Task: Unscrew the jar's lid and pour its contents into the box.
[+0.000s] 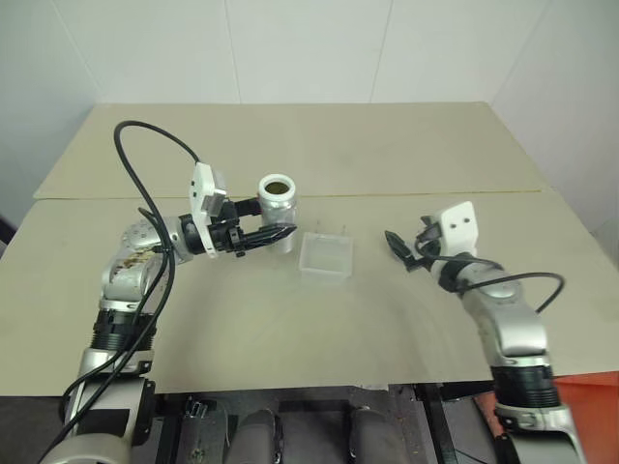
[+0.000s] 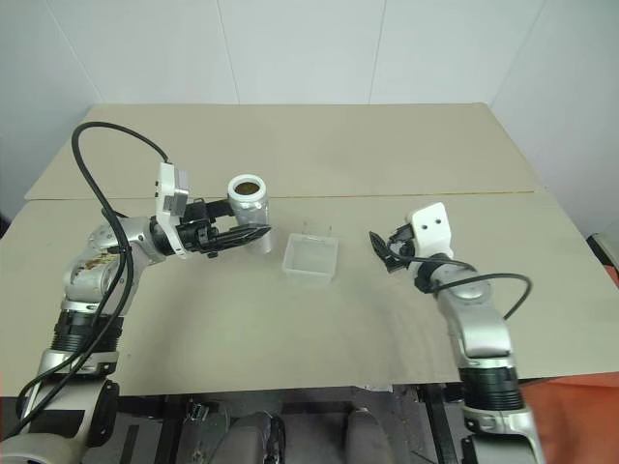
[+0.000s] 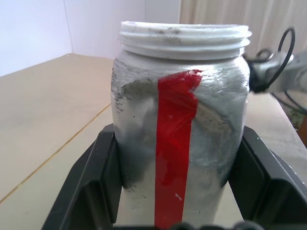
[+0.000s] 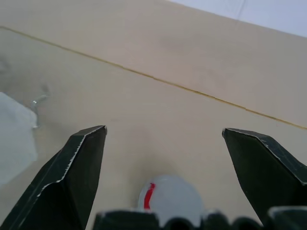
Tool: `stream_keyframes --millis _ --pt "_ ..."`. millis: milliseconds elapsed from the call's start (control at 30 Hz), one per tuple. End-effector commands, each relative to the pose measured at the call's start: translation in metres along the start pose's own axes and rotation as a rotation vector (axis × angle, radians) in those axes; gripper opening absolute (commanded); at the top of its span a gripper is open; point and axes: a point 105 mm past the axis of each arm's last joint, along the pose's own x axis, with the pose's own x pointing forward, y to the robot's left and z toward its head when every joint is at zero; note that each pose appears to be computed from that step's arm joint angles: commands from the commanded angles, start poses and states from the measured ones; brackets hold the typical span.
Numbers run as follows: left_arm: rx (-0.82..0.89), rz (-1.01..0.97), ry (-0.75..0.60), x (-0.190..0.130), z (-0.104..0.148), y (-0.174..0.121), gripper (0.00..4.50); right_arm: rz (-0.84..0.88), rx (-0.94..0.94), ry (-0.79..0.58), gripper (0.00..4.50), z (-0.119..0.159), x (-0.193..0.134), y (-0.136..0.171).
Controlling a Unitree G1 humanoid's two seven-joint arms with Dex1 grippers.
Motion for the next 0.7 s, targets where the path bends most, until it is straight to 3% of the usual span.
stream_keyframes --millis 33,133,300,467,700 --pt "0.057 -0.013 0.018 -0.005 0.008 0.003 2.66 0.257 -0.017 -0.029 4.47 0.028 -0.024 0.014" --pt "0.094 -0.016 0.084 -0.008 0.003 0.009 2.66 0.477 -0.086 0.031 4.47 0.032 -0.043 0.027" --pt "0.23 0.005 0.192 0.0 0.0 0.026 2.66 0.607 -0.145 0.06 4.47 0.033 -0.05 0.037" --pt "0.437 0.054 0.188 0.022 0.025 0.045 2.66 0.699 -0.175 0.057 4.47 0.034 -0.05 0.054" --pt "0.773 0.049 0.189 0.047 0.072 0.059 2.66 0.689 -0.189 0.06 4.47 0.031 -0.047 0.053"
